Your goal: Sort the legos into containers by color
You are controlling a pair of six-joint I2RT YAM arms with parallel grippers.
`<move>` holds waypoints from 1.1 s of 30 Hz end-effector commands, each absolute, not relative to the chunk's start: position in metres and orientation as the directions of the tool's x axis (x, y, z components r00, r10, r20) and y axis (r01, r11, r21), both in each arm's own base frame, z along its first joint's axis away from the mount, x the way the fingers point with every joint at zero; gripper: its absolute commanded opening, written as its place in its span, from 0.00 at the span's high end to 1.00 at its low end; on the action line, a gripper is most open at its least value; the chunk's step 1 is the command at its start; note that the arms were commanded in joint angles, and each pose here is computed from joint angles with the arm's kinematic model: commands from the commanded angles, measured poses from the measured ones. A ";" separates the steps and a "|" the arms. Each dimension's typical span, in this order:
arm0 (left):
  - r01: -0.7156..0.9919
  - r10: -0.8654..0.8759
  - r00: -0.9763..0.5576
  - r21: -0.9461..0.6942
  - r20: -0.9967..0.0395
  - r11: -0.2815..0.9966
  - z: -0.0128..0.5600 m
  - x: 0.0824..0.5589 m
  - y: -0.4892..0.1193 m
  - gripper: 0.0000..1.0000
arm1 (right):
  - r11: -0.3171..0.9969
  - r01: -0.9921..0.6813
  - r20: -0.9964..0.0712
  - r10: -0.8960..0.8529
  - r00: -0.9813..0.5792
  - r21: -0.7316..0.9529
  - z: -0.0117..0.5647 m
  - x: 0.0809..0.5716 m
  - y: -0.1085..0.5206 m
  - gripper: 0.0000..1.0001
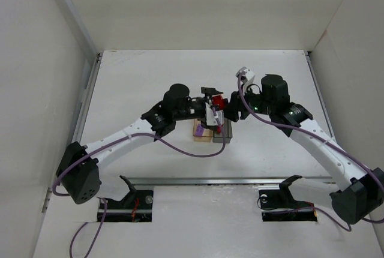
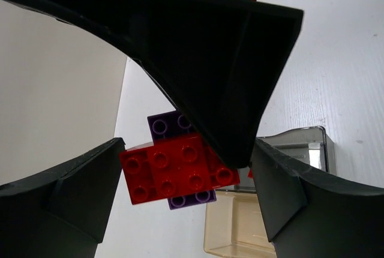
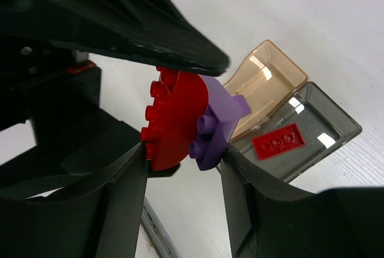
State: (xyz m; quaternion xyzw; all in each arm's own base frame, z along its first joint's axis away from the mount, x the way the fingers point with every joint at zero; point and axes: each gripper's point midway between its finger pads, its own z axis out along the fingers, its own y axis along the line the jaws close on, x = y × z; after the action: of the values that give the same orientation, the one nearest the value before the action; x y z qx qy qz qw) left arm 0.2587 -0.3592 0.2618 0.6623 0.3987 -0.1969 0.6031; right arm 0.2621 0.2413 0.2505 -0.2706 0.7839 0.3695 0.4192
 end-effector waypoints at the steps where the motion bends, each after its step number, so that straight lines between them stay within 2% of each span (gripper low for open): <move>1: 0.756 0.288 0.601 0.647 -0.746 0.099 0.279 0.266 -0.363 0.18 | 0.539 -0.784 -0.909 -0.076 -0.410 0.309 0.284 0.261 0.252 1.00; 2: 0.756 0.308 0.592 0.646 -0.745 0.110 0.277 0.269 -0.361 0.13 | 0.546 -0.779 -0.909 -0.075 -0.410 0.307 0.283 0.263 0.251 1.00; 5: 0.759 0.315 0.588 0.643 -0.745 0.105 0.274 0.267 -0.362 0.15 | 0.546 -0.779 -0.909 -0.075 -0.410 0.307 0.283 0.263 0.251 1.00; 7: 0.772 0.313 0.570 0.626 -0.760 0.113 0.274 0.266 -0.362 0.29 | 0.554 -0.775 -0.910 -0.073 -0.409 0.304 0.283 0.264 0.250 1.00; 9: 0.771 0.315 0.565 0.624 -0.762 0.128 0.275 0.269 -0.361 0.38 | 0.561 -0.771 -0.910 -0.072 -0.408 0.301 0.283 0.265 0.249 1.00; 13: 0.762 0.322 0.566 0.630 -0.759 0.146 0.279 0.271 -0.359 0.40 | 0.581 -0.755 -0.904 -0.078 -0.421 0.302 0.276 0.267 0.246 1.00; 18: 0.770 0.314 0.555 0.619 -0.770 0.156 0.283 0.269 -0.358 0.77 | 0.585 -0.746 -0.892 -0.081 -0.444 0.318 0.270 0.270 0.248 1.00; 19: 0.775 0.313 0.548 0.612 -0.776 0.159 0.282 0.269 -0.358 0.93 | 0.585 -0.746 -0.892 -0.081 -0.444 0.318 0.270 0.270 0.248 1.00; 20: 0.775 0.313 0.548 0.612 -0.776 0.159 0.282 0.269 -0.358 1.00 | 0.585 -0.746 -0.892 -0.081 -0.444 0.318 0.270 0.270 0.248 0.94; 21: 0.778 0.306 0.544 0.606 -0.782 0.167 0.284 0.269 -0.358 1.00 | 0.578 -0.750 -0.892 -0.082 -0.445 0.321 0.270 0.268 0.249 0.89; 23: 0.779 0.299 0.541 0.603 -0.786 0.174 0.288 0.267 -0.357 1.00 | 0.569 -0.754 -0.887 -0.088 -0.453 0.329 0.267 0.268 0.251 0.70; 24: 0.779 0.299 0.541 0.603 -0.786 0.174 0.288 0.267 -0.357 1.00 | 0.555 -0.762 -0.886 -0.090 -0.454 0.334 0.268 0.265 0.252 0.49; 25: 0.774 0.293 0.547 0.607 -0.784 0.179 0.292 0.266 -0.356 1.00 | 0.547 -0.772 -0.894 -0.088 -0.439 0.324 0.272 0.264 0.250 0.40; 27: 0.778 0.279 0.547 0.602 -0.789 0.178 0.296 0.263 -0.356 1.00 | 0.539 -0.787 -0.910 -0.084 -0.405 0.300 0.280 0.264 0.243 0.29; 33: 0.822 0.245 0.523 0.559 -0.816 0.108 0.297 0.249 -0.340 1.00 | 0.586 -0.808 -0.952 -0.209 -0.225 0.063 0.297 0.264 0.214 0.26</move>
State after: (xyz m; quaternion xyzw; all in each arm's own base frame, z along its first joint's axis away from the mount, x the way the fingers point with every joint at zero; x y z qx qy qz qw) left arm 0.2623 -0.3491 0.2541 0.6324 0.4618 -0.2117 0.5848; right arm 0.2610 0.2296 0.2603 -0.3076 0.7654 0.3429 0.4494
